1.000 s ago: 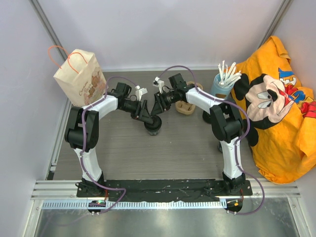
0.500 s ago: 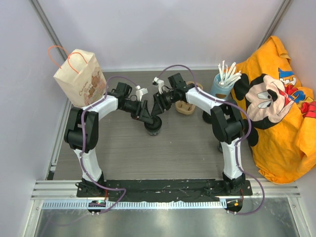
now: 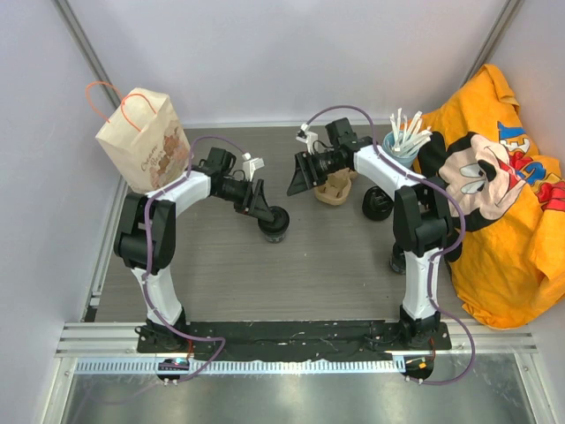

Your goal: Pack the takeout coffee

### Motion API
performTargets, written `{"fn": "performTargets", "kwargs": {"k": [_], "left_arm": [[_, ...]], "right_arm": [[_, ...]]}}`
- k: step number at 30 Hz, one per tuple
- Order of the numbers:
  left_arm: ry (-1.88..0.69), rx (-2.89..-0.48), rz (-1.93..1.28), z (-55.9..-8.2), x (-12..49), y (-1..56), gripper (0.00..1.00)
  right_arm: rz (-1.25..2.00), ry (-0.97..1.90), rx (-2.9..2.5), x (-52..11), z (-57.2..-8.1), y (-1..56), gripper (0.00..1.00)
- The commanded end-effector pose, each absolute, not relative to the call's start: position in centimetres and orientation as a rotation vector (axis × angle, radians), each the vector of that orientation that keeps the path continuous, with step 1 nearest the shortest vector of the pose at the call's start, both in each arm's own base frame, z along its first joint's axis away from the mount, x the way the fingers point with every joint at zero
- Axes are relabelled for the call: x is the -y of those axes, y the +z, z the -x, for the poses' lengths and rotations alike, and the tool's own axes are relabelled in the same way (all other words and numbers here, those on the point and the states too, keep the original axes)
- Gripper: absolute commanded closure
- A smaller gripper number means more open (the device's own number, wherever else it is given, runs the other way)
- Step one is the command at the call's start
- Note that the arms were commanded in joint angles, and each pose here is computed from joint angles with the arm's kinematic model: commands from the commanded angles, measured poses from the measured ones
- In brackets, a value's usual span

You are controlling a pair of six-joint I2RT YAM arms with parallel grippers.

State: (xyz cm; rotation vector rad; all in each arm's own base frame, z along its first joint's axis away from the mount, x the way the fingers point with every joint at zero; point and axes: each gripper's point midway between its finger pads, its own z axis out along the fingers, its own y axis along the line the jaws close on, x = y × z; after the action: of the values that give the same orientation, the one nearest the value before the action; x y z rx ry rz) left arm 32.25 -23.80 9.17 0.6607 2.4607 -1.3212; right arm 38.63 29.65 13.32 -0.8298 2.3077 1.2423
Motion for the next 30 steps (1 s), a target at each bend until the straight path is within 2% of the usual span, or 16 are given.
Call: {"fn": "performTargets", "kwargs": {"k": [1, 9, 10, 13, 20, 26, 30], "left_arm": [[-0.886, -2.633, -0.668, -33.4, 19.6, 2.3, 0.85], [-0.887, -2.625, -0.663, -33.3, 19.7, 2.4, 0.85], [-0.885, -2.628, -0.66, -33.3, 19.6, 2.4, 0.86], [-0.884, -2.623, -0.661, -33.3, 19.6, 2.5, 0.86], [-0.881, -2.625, -0.659, -33.3, 19.6, 2.4, 0.87], [-0.879, -2.625, -0.657, -33.4, 19.6, 2.4, 0.88], [-0.881, -2.626, -0.655, -33.4, 19.6, 2.4, 0.89]], "right_arm": [[0.914, 1.367, -2.271, -29.7, -34.0, 15.4, 0.34], [0.916, 1.475, -2.349, -30.6, -29.6, 12.3, 0.32], [0.904, 1.466, -2.354, -30.7, -29.7, 12.2, 0.28], [0.852, 1.499, -2.358, -31.1, -29.9, 12.1, 0.25], [0.8, 1.584, -2.353, -32.0, -30.5, 12.7, 0.24], [0.748, 1.613, -2.379, -32.5, -31.2, 12.0, 0.3], [0.715, 1.649, -2.396, -33.0, -31.3, 11.5, 0.39]]}}
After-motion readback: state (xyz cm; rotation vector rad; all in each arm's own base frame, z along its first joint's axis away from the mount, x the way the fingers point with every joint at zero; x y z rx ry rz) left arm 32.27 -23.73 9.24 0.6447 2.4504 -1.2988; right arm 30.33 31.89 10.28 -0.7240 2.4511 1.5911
